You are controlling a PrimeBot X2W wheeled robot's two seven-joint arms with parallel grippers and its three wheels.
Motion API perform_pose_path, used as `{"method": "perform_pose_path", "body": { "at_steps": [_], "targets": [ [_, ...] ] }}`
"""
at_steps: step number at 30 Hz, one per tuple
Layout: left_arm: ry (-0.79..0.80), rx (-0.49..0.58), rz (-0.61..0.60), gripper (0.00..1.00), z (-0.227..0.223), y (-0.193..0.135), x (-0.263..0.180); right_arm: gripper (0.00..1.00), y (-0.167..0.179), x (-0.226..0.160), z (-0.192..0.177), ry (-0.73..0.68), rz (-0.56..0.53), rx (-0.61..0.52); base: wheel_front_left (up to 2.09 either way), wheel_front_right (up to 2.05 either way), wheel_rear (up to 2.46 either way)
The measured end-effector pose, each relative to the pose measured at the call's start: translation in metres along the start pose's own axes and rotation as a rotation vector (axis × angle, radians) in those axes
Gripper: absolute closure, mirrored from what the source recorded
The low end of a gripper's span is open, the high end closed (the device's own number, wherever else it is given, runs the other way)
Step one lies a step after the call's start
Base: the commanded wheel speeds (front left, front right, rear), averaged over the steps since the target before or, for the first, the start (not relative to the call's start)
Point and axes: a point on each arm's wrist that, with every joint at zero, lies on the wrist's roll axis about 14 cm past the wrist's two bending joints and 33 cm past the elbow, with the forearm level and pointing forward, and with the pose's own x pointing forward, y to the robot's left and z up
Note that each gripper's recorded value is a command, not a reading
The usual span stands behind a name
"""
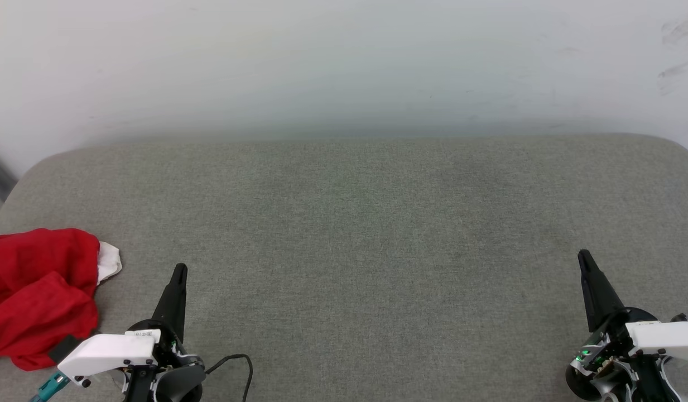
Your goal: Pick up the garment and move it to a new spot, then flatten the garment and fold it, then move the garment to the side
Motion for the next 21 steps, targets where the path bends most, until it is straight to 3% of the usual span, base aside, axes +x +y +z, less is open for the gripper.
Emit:
{"method": "perform_pose_path", "body": {
  "at_steps": [21],
  "targets": [
    [0.000,0.000,0.000,1.00,0.0000,0.0000,0.0000,1.00,0.0000,0.0000,0.0000,0.000,0.000,0.000,0.00,0.00,0.00]
  ]
}}
